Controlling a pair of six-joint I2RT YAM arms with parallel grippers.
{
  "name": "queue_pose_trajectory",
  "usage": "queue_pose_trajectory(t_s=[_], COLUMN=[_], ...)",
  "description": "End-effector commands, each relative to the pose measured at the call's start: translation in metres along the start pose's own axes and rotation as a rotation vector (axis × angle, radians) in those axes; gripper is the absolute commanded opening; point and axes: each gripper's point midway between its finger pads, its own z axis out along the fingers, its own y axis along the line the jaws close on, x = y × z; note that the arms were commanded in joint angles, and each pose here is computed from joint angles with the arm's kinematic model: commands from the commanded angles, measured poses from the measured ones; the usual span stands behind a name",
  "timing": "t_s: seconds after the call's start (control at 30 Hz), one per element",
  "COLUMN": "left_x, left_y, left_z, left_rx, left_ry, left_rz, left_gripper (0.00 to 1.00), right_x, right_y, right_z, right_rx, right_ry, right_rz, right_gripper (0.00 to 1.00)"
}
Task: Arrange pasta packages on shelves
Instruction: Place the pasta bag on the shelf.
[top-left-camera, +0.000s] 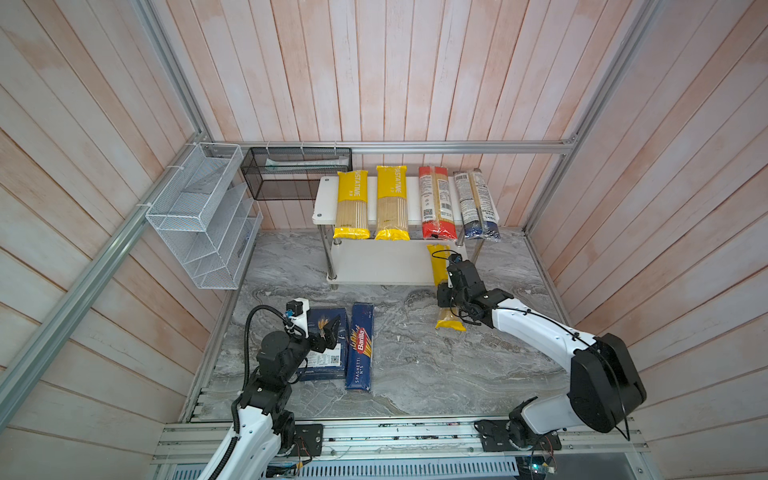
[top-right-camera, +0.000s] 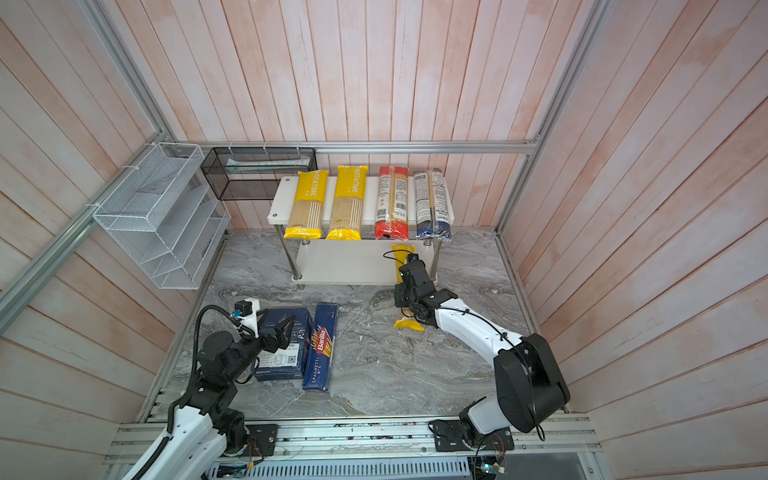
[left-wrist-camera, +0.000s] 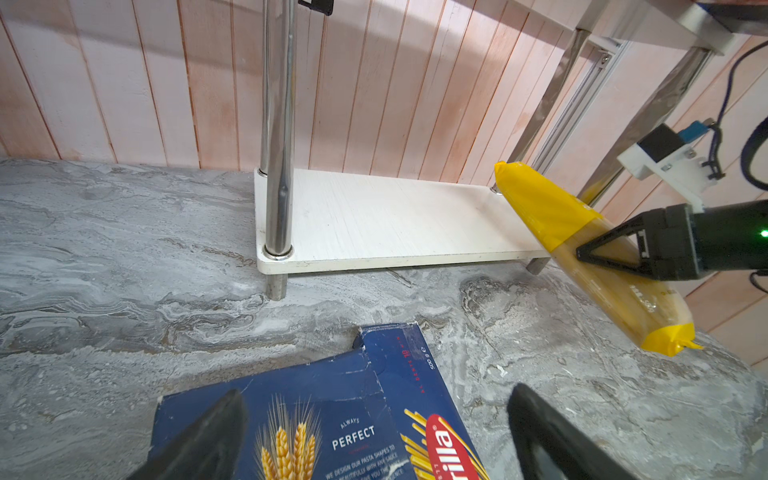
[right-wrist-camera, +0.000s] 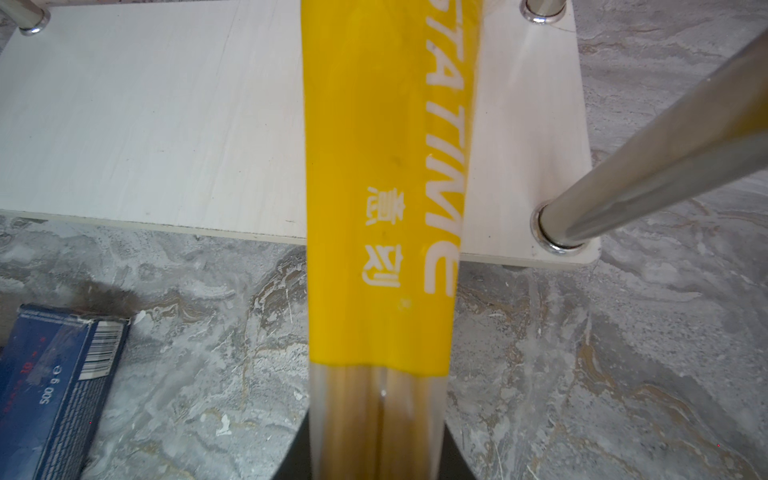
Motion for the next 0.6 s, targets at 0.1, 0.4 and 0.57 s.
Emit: queue_pose_trajectory(t_s=[0.1, 0.4, 0.57], left_x=[-0.008, -0.007, -0.007], left_y=[0.002, 0.002, 0.001], left_z=[-0.002, 0.001, 0.0], left_rx=[-0.013, -0.01, -0.01], left_ry=[-0.03, -0.016, -0.023], left_rz=[0.016, 0.014, 0.016], left_gripper=[1.0, 1.0, 1.0], right_x=[-0.061, -0.067, -0.069], right_y=[0.012, 0.0, -0.015], right_z=[-0.013, -0.009, 0.0], right_rx=[-0.049, -0.018, 0.027], right_ry=[-0.195, -0.255, -0.264], right_rz=[0.042, 0.085, 0.085], right_gripper=[0.02, 0.03, 0.04])
